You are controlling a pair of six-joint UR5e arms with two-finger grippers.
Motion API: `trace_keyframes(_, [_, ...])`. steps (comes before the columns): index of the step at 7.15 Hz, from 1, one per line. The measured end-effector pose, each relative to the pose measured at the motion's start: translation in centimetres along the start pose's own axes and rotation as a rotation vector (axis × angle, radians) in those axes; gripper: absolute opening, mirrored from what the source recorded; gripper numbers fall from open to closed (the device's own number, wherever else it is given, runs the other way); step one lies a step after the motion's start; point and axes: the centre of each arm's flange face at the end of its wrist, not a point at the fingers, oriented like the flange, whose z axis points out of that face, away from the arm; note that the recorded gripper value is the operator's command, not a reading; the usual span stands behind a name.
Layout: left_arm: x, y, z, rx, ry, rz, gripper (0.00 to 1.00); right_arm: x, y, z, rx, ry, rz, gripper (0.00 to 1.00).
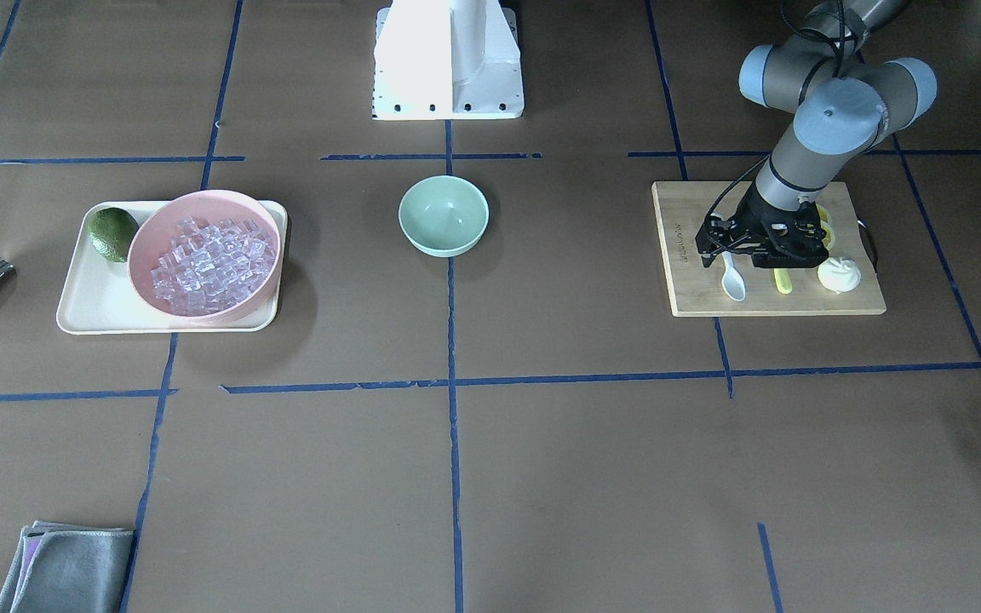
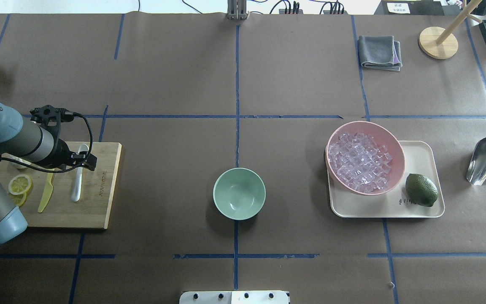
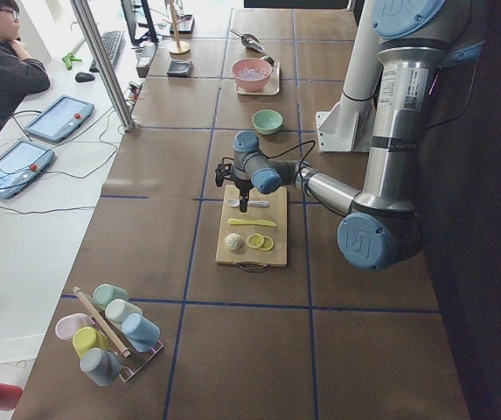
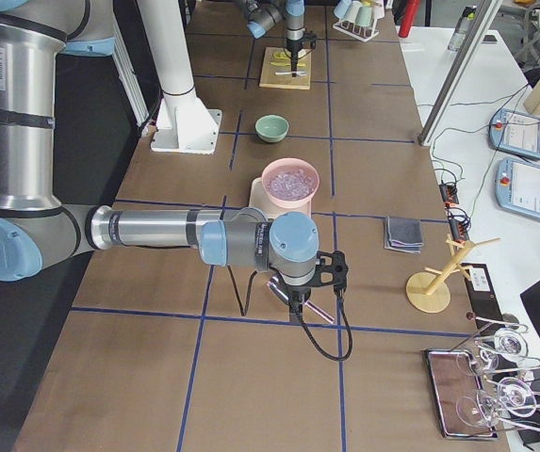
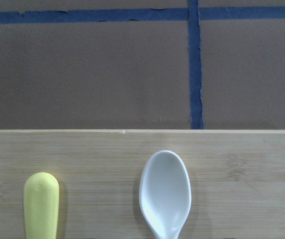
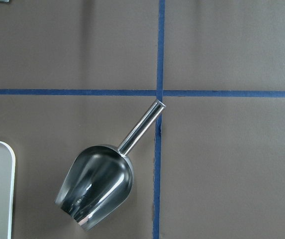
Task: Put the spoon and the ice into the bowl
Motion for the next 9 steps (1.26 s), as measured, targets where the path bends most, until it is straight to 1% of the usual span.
trace_keyframes(1, [0.1, 0.1, 0.0, -0.003, 0.001, 0.000, 0.42, 0.0, 0.0, 0.0, -0.001, -0.002, 0.001, 1.00])
trace_keyframes(3, [0.2, 0.2, -0.1, -0.008, 0.004, 0.001, 0.08, 0.1, 0.1, 0.1, -0.003, -0.003, 0.003, 1.00])
trace_keyframes(4, [0.2, 0.2, -0.1, -0.010, 0.004, 0.001, 0.01, 0.0, 0.0, 0.1, -0.002, -0.004, 0.003, 1.00])
trace_keyframes(6, [0.4, 0.4, -0.7, -0.014, 0.017, 0.003, 0.00, -0.1, 0.0, 0.0, 0.000, -0.004, 0.001, 1.00])
trace_keyframes(7, [0.7, 0.9, -2.0, -0.031, 0.040, 0.004, 0.00, -0.3, -0.1, -0.2, 0.003, -0.005, -0.002, 1.00])
trace_keyframes(8, [1.2, 1.6, -3.9, -0.055, 0.056, 0.000, 0.00, -0.7, -0.4, -0.6, 0.010, -0.005, -0.007, 1.00])
trace_keyframes(9, [2.1, 2.1, -6.4, -0.074, 0.052, -0.012, 0.00, -1.4, -1.0, -1.1, 0.020, -0.005, 0.000, 1.00])
